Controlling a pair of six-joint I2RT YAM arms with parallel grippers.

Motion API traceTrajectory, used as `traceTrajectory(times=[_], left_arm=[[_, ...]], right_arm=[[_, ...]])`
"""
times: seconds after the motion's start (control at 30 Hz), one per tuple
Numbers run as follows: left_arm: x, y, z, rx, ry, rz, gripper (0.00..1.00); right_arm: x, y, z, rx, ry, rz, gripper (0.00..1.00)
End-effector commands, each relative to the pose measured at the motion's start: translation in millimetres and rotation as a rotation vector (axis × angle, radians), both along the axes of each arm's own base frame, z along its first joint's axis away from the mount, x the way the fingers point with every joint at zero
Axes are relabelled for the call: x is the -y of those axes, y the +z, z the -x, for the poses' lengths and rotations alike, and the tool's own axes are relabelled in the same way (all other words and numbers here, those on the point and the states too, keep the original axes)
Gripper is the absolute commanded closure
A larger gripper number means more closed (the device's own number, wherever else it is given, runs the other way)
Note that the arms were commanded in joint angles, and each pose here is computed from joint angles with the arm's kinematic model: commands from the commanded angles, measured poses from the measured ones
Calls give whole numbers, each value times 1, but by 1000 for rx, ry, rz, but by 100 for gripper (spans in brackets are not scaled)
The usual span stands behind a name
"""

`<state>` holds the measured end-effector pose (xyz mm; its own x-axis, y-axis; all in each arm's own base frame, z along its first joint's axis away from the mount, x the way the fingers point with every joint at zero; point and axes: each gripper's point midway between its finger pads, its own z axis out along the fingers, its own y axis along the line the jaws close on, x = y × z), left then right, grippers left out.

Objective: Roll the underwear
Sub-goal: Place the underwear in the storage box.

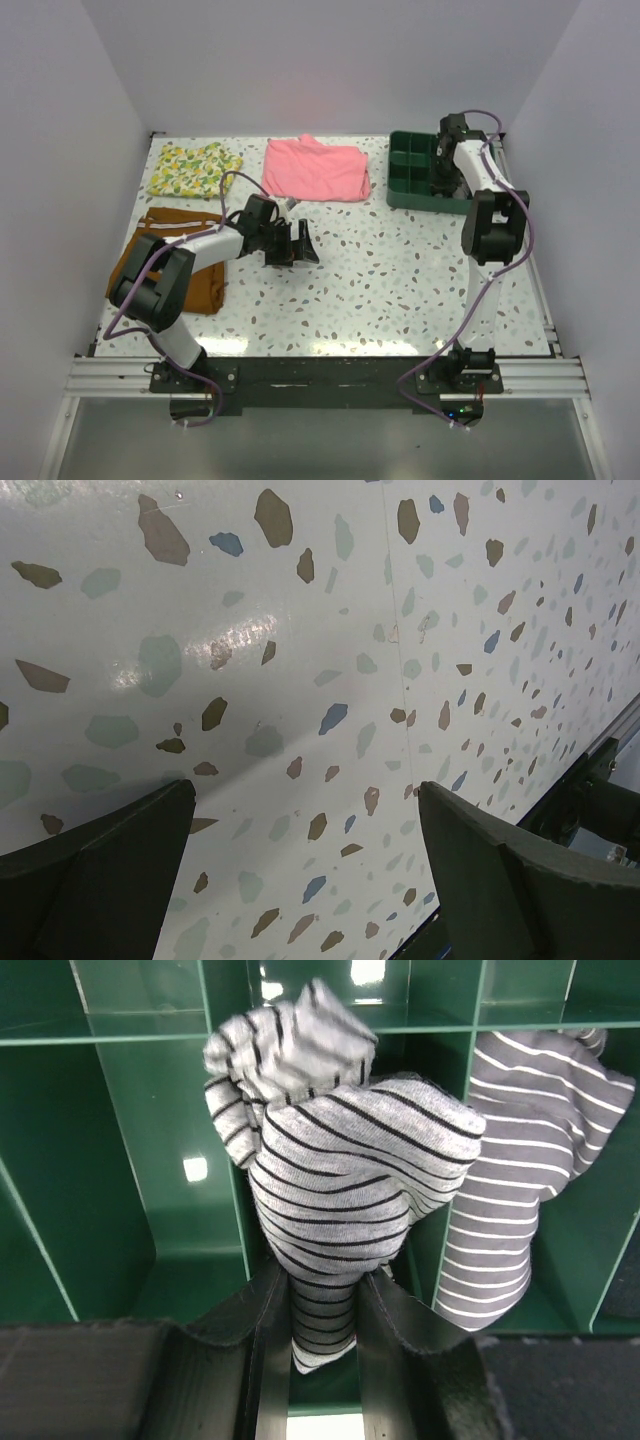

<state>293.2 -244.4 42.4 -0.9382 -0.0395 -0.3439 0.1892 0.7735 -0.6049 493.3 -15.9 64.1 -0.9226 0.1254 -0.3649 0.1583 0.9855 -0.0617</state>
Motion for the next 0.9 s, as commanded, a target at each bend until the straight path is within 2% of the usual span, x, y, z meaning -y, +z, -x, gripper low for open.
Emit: traceTrajectory(times=[0.0, 0.3, 0.53, 0.87], left_arm=[[-6, -7, -1, -1, -15, -37, 1], [-6, -7, -2, -2, -14, -39, 2], [-6, -7, -1, -5, -16, -41, 2], [-6, -9, -2, -10, -19, -46, 2]], right_arm=[[4, 1, 21, -85, 6, 34, 90], [8, 42, 16, 26, -9, 54, 87], [4, 37, 20, -54, 31, 35, 88], [-2, 3, 31, -183, 76, 4, 86]])
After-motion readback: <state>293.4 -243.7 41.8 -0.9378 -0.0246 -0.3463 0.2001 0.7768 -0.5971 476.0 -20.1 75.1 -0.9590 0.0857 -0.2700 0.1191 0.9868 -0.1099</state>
